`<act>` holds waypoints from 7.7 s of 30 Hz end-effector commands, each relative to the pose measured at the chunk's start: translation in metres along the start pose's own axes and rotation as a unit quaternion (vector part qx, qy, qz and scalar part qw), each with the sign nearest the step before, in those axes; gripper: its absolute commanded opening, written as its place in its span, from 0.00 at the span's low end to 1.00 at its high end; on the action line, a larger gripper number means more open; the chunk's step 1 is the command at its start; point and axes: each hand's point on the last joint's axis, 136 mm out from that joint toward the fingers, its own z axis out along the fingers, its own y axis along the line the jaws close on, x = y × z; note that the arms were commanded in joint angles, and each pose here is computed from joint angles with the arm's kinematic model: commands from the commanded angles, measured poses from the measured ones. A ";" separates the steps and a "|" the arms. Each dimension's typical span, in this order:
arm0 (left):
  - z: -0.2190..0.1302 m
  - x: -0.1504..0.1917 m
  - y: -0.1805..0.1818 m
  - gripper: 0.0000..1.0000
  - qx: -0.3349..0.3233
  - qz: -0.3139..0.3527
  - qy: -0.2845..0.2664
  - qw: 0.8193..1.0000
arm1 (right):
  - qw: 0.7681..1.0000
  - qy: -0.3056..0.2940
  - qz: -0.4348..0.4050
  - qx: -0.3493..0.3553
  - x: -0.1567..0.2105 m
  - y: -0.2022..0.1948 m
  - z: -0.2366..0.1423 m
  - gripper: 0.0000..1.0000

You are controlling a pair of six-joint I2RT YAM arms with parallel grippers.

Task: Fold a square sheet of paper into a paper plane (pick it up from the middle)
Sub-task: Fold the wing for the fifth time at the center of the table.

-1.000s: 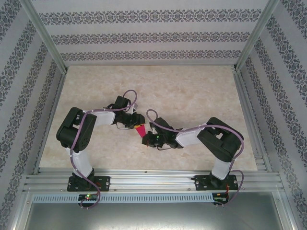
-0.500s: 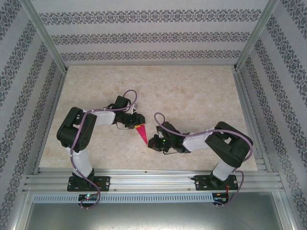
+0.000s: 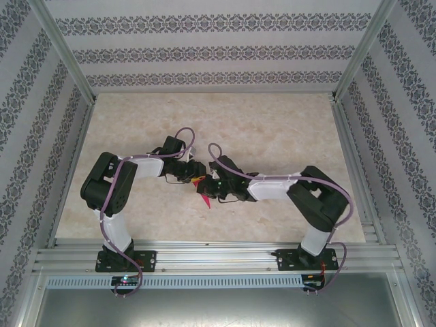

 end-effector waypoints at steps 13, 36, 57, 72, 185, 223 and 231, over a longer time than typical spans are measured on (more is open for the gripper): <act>0.013 0.018 0.053 0.38 -0.077 -0.038 0.015 0.996 | 0.995 0.040 0.061 0.070 0.048 -0.074 -0.012 0.10; 0.008 0.016 0.034 0.40 -0.046 -0.029 0.017 0.998 | 0.999 -0.021 -0.002 0.024 -0.012 -0.008 -0.003 0.09; -0.005 0.031 0.010 0.41 -0.026 -0.029 0.010 0.999 | 0.993 0.037 0.028 0.105 0.050 -0.083 0.004 0.09; -0.001 0.035 0.014 0.41 -0.035 -0.026 0.007 0.999 | 0.998 -0.014 -0.019 0.053 0.025 -0.025 -0.023 0.12; -0.037 0.009 -0.007 0.49 -0.048 0.023 -0.061 0.997 | 0.995 0.007 0.069 0.079 0.042 -0.074 0.026 0.05; -0.134 -0.031 0.010 0.53 -0.106 -0.045 -0.129 0.985 | 0.994 -0.077 0.077 0.031 0.016 -0.016 0.029 0.01; -0.142 0.028 0.014 0.60 -0.169 -0.054 -0.109 0.978 | 0.988 -0.155 0.009 0.026 -0.001 0.019 -0.030 0.12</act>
